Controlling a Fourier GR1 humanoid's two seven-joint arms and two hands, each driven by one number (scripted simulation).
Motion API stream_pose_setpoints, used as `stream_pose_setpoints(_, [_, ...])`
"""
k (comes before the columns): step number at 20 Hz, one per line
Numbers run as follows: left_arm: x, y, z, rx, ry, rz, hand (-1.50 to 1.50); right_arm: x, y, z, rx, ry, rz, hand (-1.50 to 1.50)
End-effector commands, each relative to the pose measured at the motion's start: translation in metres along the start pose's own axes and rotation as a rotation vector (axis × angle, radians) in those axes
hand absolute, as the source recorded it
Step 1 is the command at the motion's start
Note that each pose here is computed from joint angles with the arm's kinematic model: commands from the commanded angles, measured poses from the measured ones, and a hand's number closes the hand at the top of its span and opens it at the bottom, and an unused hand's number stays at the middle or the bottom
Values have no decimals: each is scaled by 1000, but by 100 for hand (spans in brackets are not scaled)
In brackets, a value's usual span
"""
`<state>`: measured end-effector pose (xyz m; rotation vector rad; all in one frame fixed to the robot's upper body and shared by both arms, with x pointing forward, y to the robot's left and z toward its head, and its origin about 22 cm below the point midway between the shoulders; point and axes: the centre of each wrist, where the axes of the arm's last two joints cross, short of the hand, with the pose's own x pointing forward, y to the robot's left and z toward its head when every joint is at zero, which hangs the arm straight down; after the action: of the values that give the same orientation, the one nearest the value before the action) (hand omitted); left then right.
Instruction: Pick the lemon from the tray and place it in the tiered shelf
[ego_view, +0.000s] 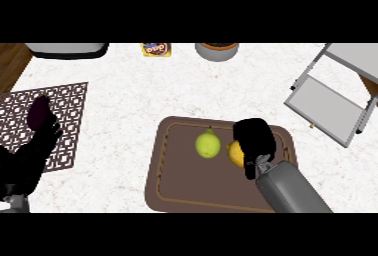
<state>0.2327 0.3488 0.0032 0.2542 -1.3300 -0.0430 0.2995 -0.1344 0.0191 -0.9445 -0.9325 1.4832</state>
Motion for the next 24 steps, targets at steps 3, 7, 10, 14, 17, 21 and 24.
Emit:
stream_pose_setpoints(3, [-10,4,-3,-2,-5,14,0,9,3,-5,-32,-2,61,150])
stream_pose_setpoints(7, [-6,4,12,-20,11,-3,0,-5,-17,10,-134,-29,71,150])
stream_pose_setpoints(10, [-31,0,7,6,0,-15,0,9,-27,33,-208,-60,25,150])
stream_pose_setpoints(14, [-5,-8,1,0,6,8,0,-28,-25,22,-248,102,-99,150])
stream_pose_setpoints(17, [-9,-9,7,15,-3,16,0,-60,-45,6,-267,355,-280,150])
stream_pose_setpoints(21, [7,-5,-2,8,-20,-6,0,-82,-75,3,-356,474,-431,150])
stream_pose_setpoints(24, [-18,0,18,6,9,1,0,-90,-107,30,-446,484,-483,150])
